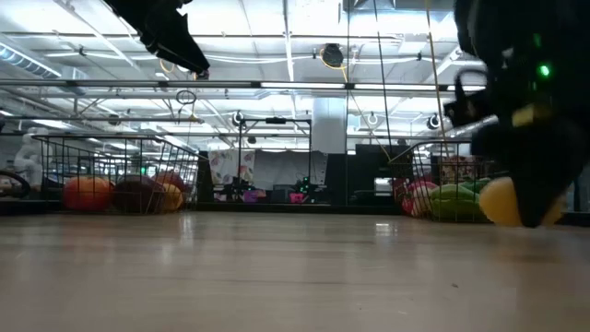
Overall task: Sort produce into baskets
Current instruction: Put the top lemon into the left wire basket
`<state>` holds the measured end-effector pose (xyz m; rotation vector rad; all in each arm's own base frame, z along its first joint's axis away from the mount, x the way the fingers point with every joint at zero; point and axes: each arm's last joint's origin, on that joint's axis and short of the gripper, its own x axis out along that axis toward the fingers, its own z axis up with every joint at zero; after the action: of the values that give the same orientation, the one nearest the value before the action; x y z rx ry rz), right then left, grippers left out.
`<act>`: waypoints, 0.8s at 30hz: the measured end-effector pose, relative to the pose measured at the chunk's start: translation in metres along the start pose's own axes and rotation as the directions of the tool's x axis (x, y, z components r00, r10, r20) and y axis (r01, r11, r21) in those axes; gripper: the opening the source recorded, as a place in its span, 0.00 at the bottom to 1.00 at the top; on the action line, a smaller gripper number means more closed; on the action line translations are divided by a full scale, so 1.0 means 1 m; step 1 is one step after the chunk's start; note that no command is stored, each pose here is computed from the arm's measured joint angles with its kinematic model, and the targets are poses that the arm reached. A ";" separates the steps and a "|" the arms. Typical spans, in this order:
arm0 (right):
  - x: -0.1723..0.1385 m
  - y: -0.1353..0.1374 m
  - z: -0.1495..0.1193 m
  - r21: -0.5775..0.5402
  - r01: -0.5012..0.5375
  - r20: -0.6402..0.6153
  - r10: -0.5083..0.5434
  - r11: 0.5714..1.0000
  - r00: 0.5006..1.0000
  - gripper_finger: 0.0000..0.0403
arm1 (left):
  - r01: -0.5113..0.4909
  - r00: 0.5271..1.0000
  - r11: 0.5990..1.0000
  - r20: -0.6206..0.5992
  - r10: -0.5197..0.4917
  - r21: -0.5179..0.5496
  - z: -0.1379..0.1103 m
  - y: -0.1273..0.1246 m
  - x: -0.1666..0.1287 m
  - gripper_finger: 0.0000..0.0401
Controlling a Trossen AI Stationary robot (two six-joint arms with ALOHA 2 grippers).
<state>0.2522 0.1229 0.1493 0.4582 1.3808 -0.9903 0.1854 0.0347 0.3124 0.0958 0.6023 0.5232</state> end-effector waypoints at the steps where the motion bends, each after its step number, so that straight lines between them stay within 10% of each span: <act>1: -0.006 0.003 0.003 -0.018 -0.019 0.018 0.020 1.000 1.000 0.52 | 0.013 1.000 1.000 0.001 -0.013 0.000 0.000 0.000 0.000 0.72; 8: -0.069 0.031 0.032 -0.255 -0.110 0.374 0.203 0.961 0.905 0.54 | 0.221 0.974 0.974 0.032 -0.223 0.056 0.001 -0.006 -0.008 0.72; 18: -0.151 0.052 0.109 -0.165 0.163 0.914 0.088 0.973 0.396 0.53 | 0.207 0.938 0.973 0.303 -0.168 -0.100 -0.005 0.021 -0.079 0.72; 24: -0.159 0.051 0.194 -0.328 -0.036 0.918 0.328 0.944 0.226 0.53 | 0.232 0.877 0.970 0.447 -0.177 -0.071 -0.017 0.035 -0.110 0.72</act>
<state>0.4255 0.0485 0.3220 -0.2345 0.2178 -0.6356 0.0837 0.0088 0.3638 0.0296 0.1333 0.3139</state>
